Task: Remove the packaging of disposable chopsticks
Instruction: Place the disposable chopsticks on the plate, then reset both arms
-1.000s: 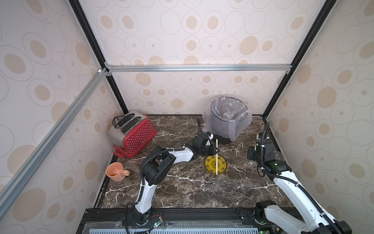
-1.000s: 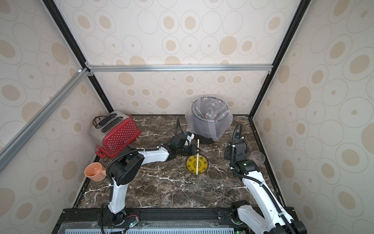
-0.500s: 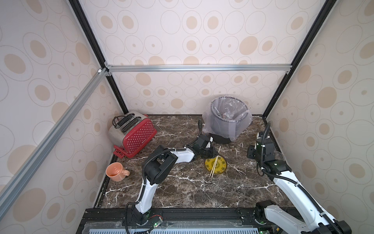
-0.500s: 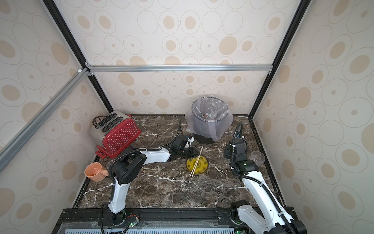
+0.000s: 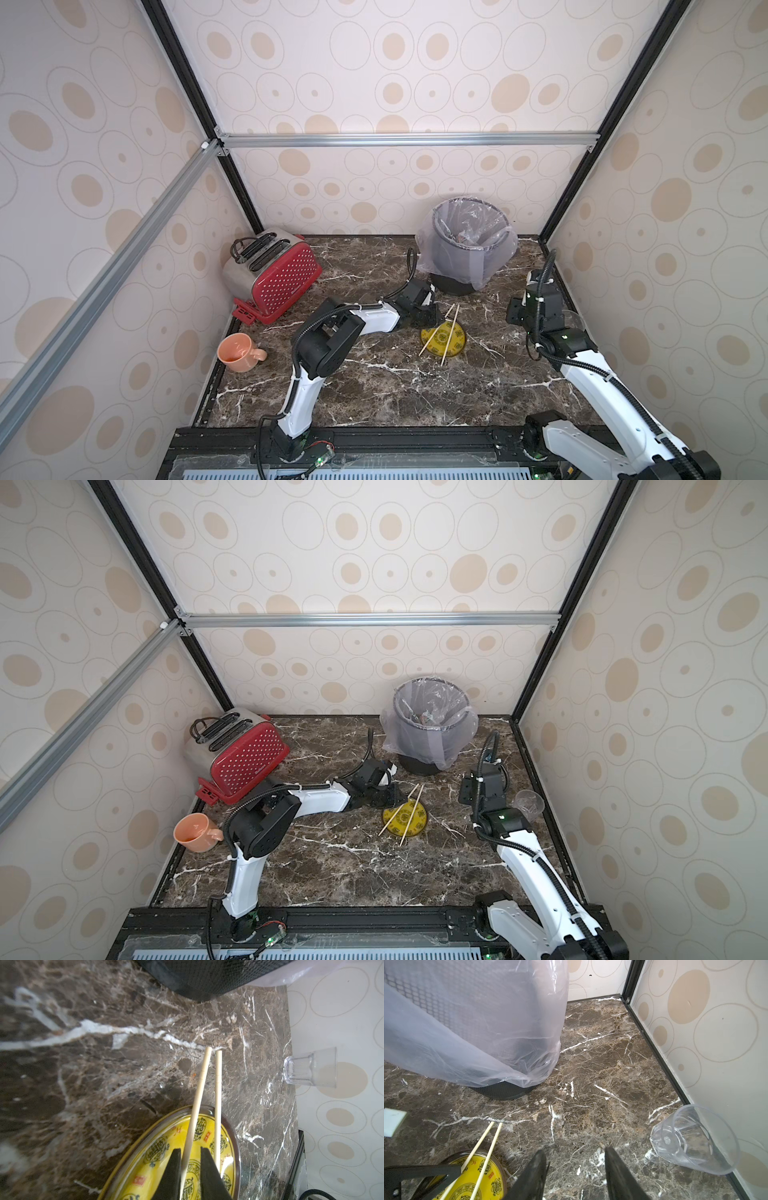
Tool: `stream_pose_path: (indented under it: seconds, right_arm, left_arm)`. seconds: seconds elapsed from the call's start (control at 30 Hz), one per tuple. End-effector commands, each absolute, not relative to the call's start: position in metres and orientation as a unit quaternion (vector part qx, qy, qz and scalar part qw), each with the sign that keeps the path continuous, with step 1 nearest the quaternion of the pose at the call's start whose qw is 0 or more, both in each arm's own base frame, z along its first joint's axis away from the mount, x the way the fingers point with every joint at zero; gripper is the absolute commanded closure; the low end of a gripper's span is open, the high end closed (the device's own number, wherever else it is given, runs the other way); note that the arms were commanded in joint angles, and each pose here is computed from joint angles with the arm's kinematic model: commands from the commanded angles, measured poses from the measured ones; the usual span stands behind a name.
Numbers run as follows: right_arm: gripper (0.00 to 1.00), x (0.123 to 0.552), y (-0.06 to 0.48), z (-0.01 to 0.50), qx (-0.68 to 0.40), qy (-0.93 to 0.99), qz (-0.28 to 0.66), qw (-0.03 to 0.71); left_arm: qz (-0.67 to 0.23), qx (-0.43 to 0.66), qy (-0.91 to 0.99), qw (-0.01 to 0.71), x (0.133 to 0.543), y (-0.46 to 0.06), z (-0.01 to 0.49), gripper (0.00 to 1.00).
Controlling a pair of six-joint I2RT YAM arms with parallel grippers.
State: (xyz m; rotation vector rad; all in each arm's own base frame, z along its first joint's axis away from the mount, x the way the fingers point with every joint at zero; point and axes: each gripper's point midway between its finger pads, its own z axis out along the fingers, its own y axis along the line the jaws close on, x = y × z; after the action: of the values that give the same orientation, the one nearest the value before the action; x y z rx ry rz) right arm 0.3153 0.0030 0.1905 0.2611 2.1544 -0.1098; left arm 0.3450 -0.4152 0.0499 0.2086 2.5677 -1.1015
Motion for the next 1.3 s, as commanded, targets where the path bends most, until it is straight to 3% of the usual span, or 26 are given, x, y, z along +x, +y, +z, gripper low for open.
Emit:
stream_pose_path:
  seconds: [0.0, 0.3, 0.5, 0.63, 0.93, 1.0, 1.07, 1.1, 1.13, 1.17, 1.2, 1.23, 1.27]
  right_arm:
    - [0.52, 0.312, 0.003, 0.176, 0.113, 0.884, -0.042, 0.451]
    - [0.50, 0.324, -0.017, 0.151, 0.125, 0.864, -0.101, 0.478]
    - [0.36, 0.339, -0.038, 0.135, 0.114, 0.811, -0.164, 0.549]
    - [0.35, 0.353, -0.036, 0.123, 0.113, 0.798, -0.117, 0.581]
    - [0.36, 0.378, -0.023, 0.099, 0.074, 0.784, -0.083, 0.611]
    - [0.35, 0.378, -0.026, 0.094, 0.086, 0.806, -0.085, 0.579]
    - [0.29, 0.385, -0.029, 0.091, 0.084, 0.809, -0.099, 0.573]
    - [0.19, 0.388, -0.027, 0.091, 0.080, 0.811, -0.099, 0.571]
    - [0.00, 0.389, -0.025, 0.091, 0.077, 0.816, -0.100, 0.564]
    - [0.00, 0.389, -0.025, 0.089, 0.077, 0.824, -0.099, 0.553]
    - [0.01, 0.389, -0.025, 0.089, 0.075, 0.822, -0.099, 0.555]
    - [0.00, 0.389, -0.025, 0.089, 0.074, 0.819, -0.100, 0.560]
    - [0.00, 0.390, -0.024, 0.090, 0.074, 0.818, -0.100, 0.561]
  left_arm:
    - [-0.387, 0.087, 0.899, 0.186, 0.350, -0.424, 0.062, 0.82]
    - [-0.391, 0.098, 0.895, 0.191, 0.349, -0.425, 0.069, 0.81]
    - [-0.385, 0.127, 0.886, 0.226, 0.350, -0.419, 0.102, 0.77]
    - [-0.383, 0.140, 0.877, 0.253, 0.350, -0.407, 0.125, 0.76]
    - [-0.339, 0.121, 0.872, 0.333, 0.367, -0.327, 0.166, 0.73]
    - [-0.306, 0.112, 0.876, 0.355, 0.373, -0.297, 0.174, 0.70]
    - [-0.254, 0.107, 0.882, 0.381, 0.380, -0.259, 0.182, 0.64]
    - [-0.219, 0.099, 0.887, 0.394, 0.384, -0.238, 0.184, 0.60]
    - [-0.174, 0.082, 0.891, 0.411, 0.388, -0.210, 0.187, 0.54]
    - [-0.132, 0.064, 0.893, 0.425, 0.391, -0.181, 0.190, 0.47]
    - [-0.093, 0.049, 0.892, 0.439, 0.392, -0.156, 0.193, 0.32]
    - [-0.025, 0.022, 0.889, 0.457, 0.393, -0.120, 0.196, 0.09]
    - [0.043, -0.006, 0.882, 0.470, 0.391, -0.086, 0.199, 0.01]
